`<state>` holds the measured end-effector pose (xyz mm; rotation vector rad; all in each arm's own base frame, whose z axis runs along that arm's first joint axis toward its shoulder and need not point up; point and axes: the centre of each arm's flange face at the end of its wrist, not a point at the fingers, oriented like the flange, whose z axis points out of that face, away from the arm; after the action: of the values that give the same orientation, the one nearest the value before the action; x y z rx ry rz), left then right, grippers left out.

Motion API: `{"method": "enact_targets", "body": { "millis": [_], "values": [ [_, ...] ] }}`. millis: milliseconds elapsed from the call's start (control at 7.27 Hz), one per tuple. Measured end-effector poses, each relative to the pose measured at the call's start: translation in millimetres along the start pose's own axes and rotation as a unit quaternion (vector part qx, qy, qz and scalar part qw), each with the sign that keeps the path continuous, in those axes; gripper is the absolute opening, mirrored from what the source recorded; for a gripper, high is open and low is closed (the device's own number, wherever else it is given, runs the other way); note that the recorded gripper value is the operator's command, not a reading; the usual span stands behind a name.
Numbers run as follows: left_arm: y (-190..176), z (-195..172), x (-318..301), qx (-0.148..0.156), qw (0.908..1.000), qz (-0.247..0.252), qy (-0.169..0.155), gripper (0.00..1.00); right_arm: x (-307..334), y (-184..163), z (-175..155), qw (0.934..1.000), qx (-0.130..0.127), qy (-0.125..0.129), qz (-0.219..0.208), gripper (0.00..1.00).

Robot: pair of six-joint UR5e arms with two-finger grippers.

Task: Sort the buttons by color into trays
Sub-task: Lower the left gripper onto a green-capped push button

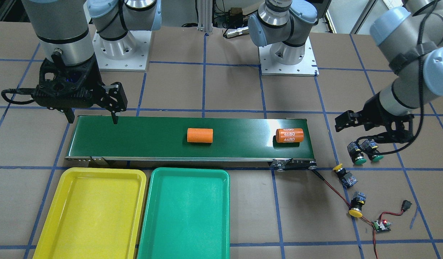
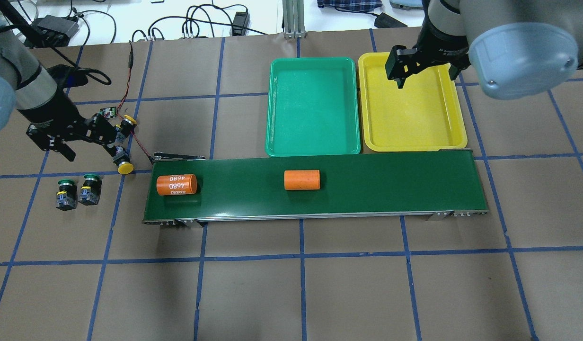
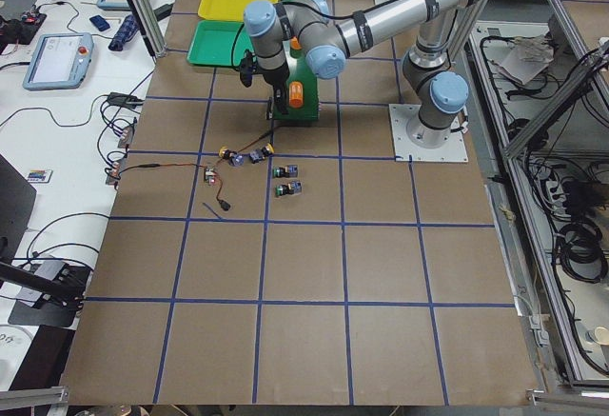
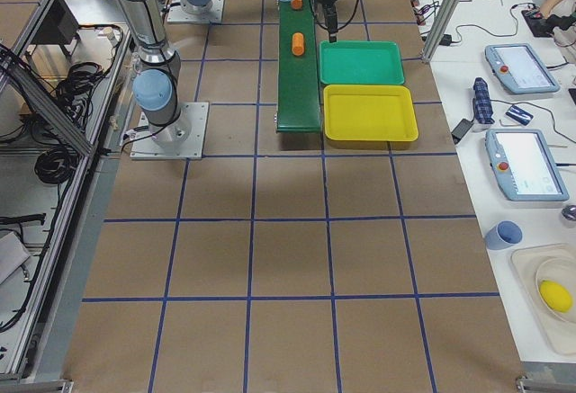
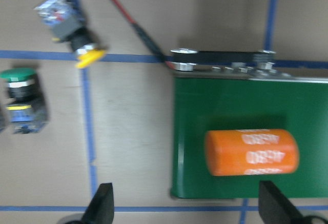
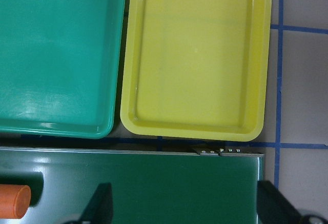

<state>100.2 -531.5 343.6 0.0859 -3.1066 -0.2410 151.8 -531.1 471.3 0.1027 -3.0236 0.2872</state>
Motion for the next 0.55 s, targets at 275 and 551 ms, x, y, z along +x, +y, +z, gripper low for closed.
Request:
{"method": "enact_targets", "body": {
  "millis": [275, 551],
  "values": [
    [-10, 24, -92, 0.024, 0.9992, 0.031, -0.010, 1.00, 0, 0, 0, 1.0000, 0.000, 0.000, 0.000, 1.00],
    [-19, 62, -155, 0.033, 0.9986, 0.041, -0.010, 0.86, 0, 0, 1, 1.0000, -0.001, 0.001, 0.000, 1.00]
  ]
}}
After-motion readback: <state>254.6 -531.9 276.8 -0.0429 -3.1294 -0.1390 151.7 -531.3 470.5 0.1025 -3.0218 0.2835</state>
